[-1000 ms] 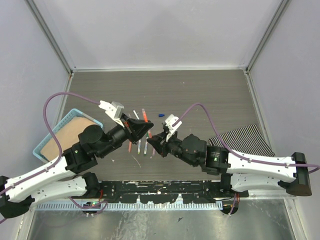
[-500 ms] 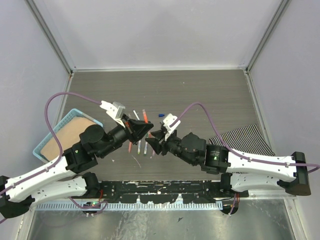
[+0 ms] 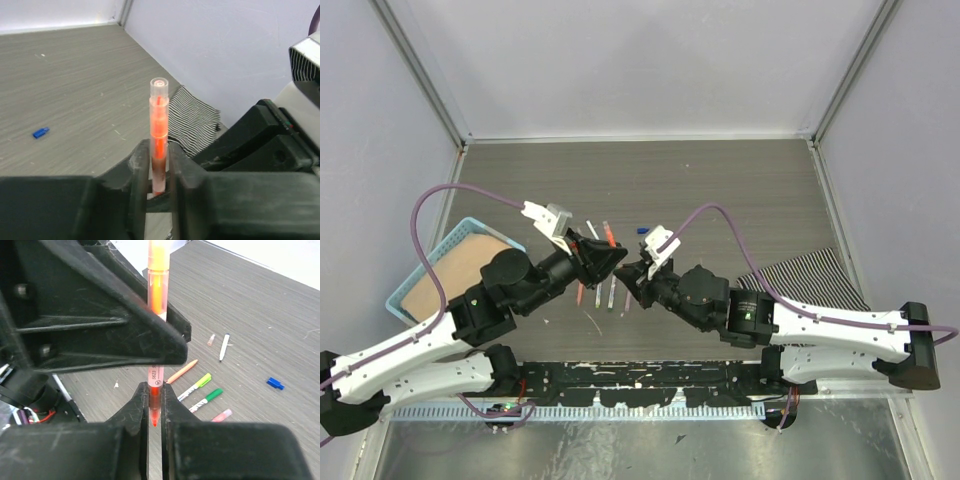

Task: Insert the pens into the pen caps
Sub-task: Adjust the pen.

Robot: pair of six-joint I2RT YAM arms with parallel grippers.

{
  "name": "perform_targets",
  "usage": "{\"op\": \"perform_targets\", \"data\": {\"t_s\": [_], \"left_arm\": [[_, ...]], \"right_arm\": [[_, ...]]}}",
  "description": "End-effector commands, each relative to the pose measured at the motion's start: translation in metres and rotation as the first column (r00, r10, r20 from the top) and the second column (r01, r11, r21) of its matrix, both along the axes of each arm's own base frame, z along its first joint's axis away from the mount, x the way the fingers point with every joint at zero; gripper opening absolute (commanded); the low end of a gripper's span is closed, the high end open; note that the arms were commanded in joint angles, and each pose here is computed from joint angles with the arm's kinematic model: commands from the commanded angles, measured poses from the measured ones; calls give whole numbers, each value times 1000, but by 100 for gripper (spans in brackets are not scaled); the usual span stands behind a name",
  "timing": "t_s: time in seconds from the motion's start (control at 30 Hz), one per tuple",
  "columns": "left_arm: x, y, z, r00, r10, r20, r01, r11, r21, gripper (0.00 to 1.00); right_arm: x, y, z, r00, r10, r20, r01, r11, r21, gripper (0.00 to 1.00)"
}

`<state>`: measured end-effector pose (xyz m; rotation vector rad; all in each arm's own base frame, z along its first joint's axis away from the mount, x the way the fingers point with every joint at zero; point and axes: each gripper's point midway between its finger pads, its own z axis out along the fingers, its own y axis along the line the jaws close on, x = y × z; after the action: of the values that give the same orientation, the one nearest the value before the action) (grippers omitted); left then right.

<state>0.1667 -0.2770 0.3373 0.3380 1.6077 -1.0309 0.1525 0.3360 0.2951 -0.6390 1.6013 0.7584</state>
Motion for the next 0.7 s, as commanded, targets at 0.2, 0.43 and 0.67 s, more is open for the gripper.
{"op": "perform_targets", "data": {"t_s": [0.2,0.43,0.67], "left_arm": [[-12,17,12,1000,-29,-1,29,994,109,56],[-26,54,26,1000,-16,-27,22,970,241,61],[-30,65,33,999,-27,-44,42,927,373,61]], "right_arm": [[24,-36,19,969,-106,223,137,982,-129,1],[25,-54,8,909,33,415,132,923,-362,3],[16,-61,-28,813,365,454,62,721,-690,9]]}}
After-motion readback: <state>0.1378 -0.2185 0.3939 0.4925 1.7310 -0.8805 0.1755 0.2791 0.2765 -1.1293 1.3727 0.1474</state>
